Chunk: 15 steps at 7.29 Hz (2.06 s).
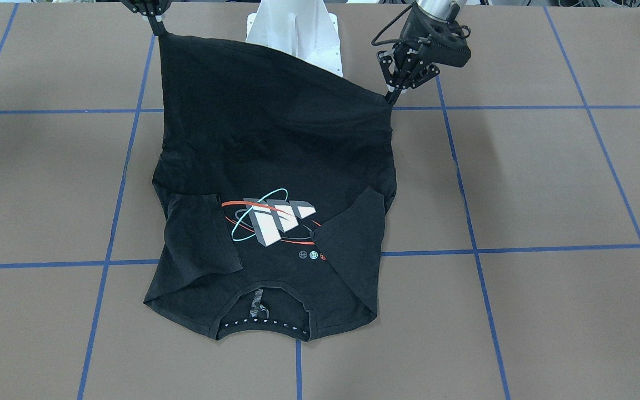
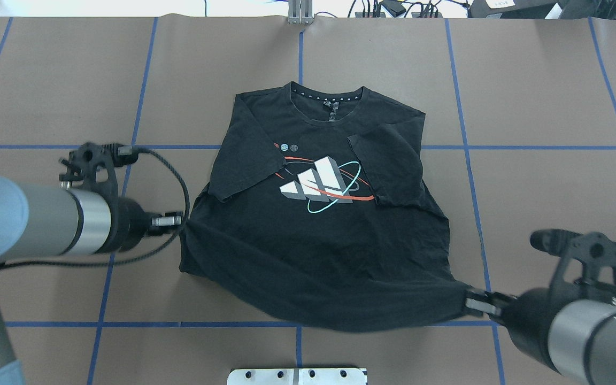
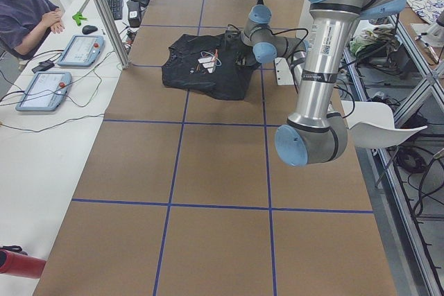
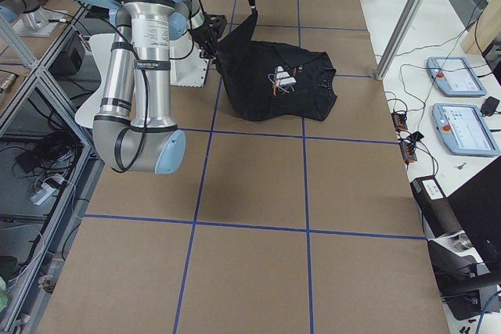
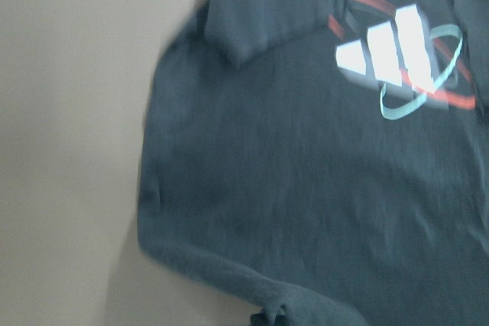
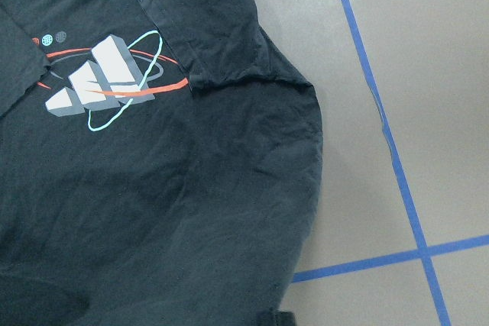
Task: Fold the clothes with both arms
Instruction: 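Lift the hem with both grippers and fold it over onto the collar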
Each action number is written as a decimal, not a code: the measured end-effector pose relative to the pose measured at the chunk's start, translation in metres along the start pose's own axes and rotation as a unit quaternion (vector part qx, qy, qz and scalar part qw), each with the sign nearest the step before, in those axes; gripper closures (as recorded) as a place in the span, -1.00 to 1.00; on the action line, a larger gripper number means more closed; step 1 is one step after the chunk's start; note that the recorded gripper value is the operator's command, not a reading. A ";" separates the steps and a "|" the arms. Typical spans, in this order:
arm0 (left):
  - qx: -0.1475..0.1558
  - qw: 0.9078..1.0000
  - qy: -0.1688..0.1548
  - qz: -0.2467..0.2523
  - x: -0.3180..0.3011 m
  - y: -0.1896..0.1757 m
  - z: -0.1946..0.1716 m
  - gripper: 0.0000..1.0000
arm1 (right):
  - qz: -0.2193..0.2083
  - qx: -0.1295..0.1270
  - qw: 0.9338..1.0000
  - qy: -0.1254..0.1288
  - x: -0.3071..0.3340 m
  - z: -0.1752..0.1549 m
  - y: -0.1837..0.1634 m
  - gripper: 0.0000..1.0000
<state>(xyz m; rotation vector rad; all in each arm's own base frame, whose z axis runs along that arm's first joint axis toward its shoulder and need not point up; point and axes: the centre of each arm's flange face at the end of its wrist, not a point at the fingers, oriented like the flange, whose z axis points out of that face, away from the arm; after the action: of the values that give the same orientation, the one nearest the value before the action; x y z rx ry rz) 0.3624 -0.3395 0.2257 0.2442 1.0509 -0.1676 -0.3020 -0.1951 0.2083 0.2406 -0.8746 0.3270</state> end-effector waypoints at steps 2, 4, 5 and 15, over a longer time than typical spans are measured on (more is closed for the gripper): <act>0.039 0.999 -0.016 0.002 0.015 -0.061 0.025 1.00 | -0.003 0.027 0.999 0.023 -0.027 0.040 -0.047 1.00; 0.063 0.998 -0.030 -0.008 0.033 -0.114 0.050 1.00 | 0.007 0.049 0.997 0.054 -0.037 0.071 -0.112 1.00; 0.073 0.997 -0.037 -0.011 0.037 -0.136 0.058 1.00 | 0.015 0.053 0.996 0.065 -0.041 0.081 -0.144 1.00; 0.130 0.989 -0.073 -0.012 0.026 -0.280 0.173 1.00 | 0.062 0.093 0.985 0.134 -0.068 0.252 -0.372 1.00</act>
<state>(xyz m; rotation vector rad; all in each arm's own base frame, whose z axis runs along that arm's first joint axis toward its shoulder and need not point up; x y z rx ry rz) 0.4489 -0.6569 0.2514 0.4493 0.8862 -0.3404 -0.3814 -0.6356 0.2848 0.3082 -0.5930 0.5465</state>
